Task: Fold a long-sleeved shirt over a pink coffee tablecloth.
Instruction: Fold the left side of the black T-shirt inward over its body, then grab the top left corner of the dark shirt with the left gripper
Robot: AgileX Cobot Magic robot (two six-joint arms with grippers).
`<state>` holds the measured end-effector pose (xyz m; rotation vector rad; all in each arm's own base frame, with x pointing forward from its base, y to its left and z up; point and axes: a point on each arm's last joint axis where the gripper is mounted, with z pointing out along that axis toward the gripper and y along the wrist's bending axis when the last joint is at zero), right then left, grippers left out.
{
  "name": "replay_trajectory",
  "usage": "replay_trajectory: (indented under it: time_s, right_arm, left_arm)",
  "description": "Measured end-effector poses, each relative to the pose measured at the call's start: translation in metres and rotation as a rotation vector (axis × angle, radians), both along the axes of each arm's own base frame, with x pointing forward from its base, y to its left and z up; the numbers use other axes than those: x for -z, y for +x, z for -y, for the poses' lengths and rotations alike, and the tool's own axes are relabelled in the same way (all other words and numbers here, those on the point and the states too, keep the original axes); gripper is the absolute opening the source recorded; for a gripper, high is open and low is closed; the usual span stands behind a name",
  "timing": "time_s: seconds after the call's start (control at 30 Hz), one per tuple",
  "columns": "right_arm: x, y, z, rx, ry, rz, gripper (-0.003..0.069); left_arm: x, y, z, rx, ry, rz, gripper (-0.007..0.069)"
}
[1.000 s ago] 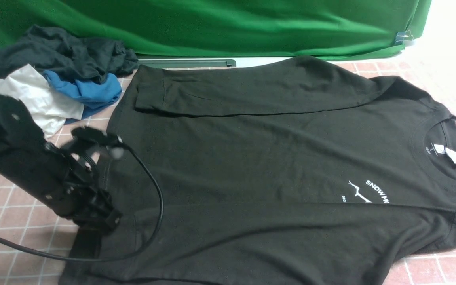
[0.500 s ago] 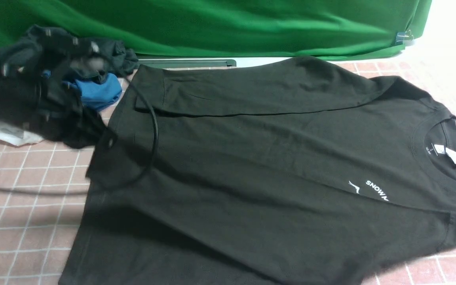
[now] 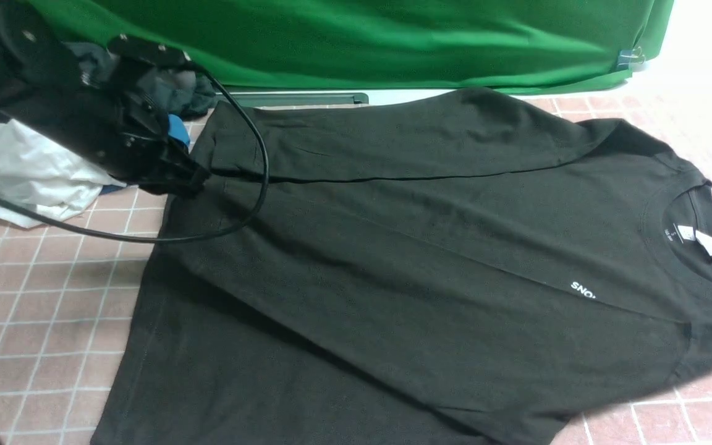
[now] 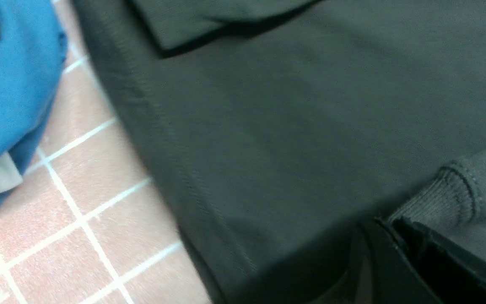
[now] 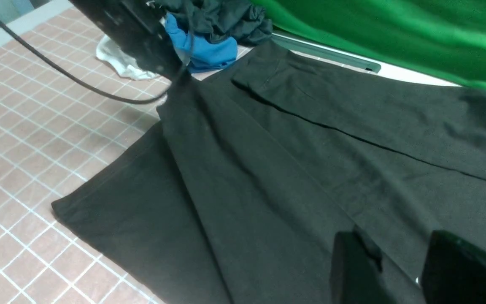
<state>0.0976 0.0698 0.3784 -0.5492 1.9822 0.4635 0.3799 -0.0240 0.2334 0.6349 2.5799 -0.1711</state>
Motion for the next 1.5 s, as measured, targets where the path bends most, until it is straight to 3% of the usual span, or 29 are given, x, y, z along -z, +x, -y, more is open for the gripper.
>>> replay_trajectory:
  time_s: [0.1,0.3,0.4,0.47,0.57,0.73,0.83,0.97,1.2,1.5]
  right_arm:
    - [0.000,0.000,0.000,0.001,0.002,-0.001,0.0227]
    - [0.000,0.000,0.000,0.005,0.009,-0.004,0.0241]
    - [0.000,0.000,0.000,0.035,0.060,-0.040,0.0257]
    - [0.000,0.000,0.000,0.046,0.074,-0.050,0.0262]
    - [-0.001,0.001,0.001,0.062,0.068,-0.045,0.0267]
    - [-0.012,0.005,0.006,0.110,0.023,-0.017,0.0269]
    - [-0.015,0.007,0.007,0.122,0.001,-0.024,0.0269]
    - [-0.014,0.008,0.006,0.126,-0.009,-0.037,0.0269]
    - [-0.013,0.008,0.007,0.129,-0.014,-0.043,0.0269]
    - [-0.013,0.008,0.007,0.131,-0.012,-0.045,0.0269]
  left_arm:
    - [0.018,0.010,-0.002,-0.010,0.016,-0.025,0.0078]
    - [0.028,0.018,-0.004,-0.020,0.039,-0.020,0.0314]
    - [0.017,0.018,-0.004,-0.036,0.030,0.003,0.0501]
    - [0.007,0.016,0.000,-0.017,0.032,0.024,0.0540]
    - [-0.012,0.010,0.015,0.123,0.086,0.109,0.0496]
    - [-0.023,0.012,0.051,0.435,0.239,0.299,0.0253]
    - [-0.010,0.021,0.057,0.526,0.321,0.347,0.0181]
    - [0.016,0.033,0.052,0.594,0.418,0.334,0.0209]
    - [0.060,0.055,0.045,0.677,0.583,0.373,0.0407]
    - [0.085,0.065,0.044,0.735,0.659,0.413,0.0403]
